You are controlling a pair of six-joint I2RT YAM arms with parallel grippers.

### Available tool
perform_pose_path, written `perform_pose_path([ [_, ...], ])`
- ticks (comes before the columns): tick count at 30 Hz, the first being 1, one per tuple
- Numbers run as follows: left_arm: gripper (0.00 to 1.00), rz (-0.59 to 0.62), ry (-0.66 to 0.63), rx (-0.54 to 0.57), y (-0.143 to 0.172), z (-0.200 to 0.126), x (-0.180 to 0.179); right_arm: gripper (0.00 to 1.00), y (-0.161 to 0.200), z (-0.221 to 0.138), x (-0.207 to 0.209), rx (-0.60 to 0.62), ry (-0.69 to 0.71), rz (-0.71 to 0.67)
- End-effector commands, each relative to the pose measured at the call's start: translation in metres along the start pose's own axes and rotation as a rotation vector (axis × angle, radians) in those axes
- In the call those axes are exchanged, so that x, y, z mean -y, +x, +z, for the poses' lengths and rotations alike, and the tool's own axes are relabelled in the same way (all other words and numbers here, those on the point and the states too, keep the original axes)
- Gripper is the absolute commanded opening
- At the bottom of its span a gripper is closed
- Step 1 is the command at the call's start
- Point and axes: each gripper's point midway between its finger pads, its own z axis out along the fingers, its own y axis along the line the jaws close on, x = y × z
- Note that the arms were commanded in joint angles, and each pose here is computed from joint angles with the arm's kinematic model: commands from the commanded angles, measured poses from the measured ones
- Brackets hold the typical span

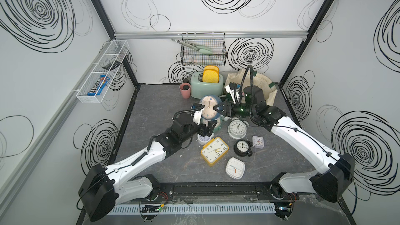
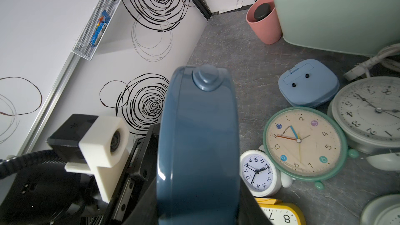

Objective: Put the alarm clock into the canvas bag
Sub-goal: Pick up the alarm from the center of the board.

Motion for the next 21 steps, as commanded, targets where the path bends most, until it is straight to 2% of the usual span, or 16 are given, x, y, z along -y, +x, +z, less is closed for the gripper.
perform_pose_path([
  [1, 0.96, 0.019, 0.068, 0.116, -0.030, -0.013, 0.016, 0.19, -0.023, -0.010, -0.016, 0.069, -0.022, -0.080],
  [5, 0.96, 0.009, 0.072, 0.174, -0.045, -0.028, 0.013, 0.16, -0.052, -0.029, -0.006, 0.152, 0.047, -0.102],
  [8, 0.96, -0.004, 0.069, 0.223, -0.057, -0.040, 0.006, 0.15, -0.075, -0.048, 0.013, 0.222, 0.092, -0.081],
  [13, 0.96, 0.002, 0.060, 0.245, -0.064, -0.053, 0.003, 0.14, -0.111, -0.085, 0.055, 0.328, 0.203, -0.047],
  [21, 0.96, 0.045, 0.207, 0.220, -0.059, -0.062, 0.035, 0.12, -0.154, -0.147, 0.146, 0.459, 0.463, 0.011],
])
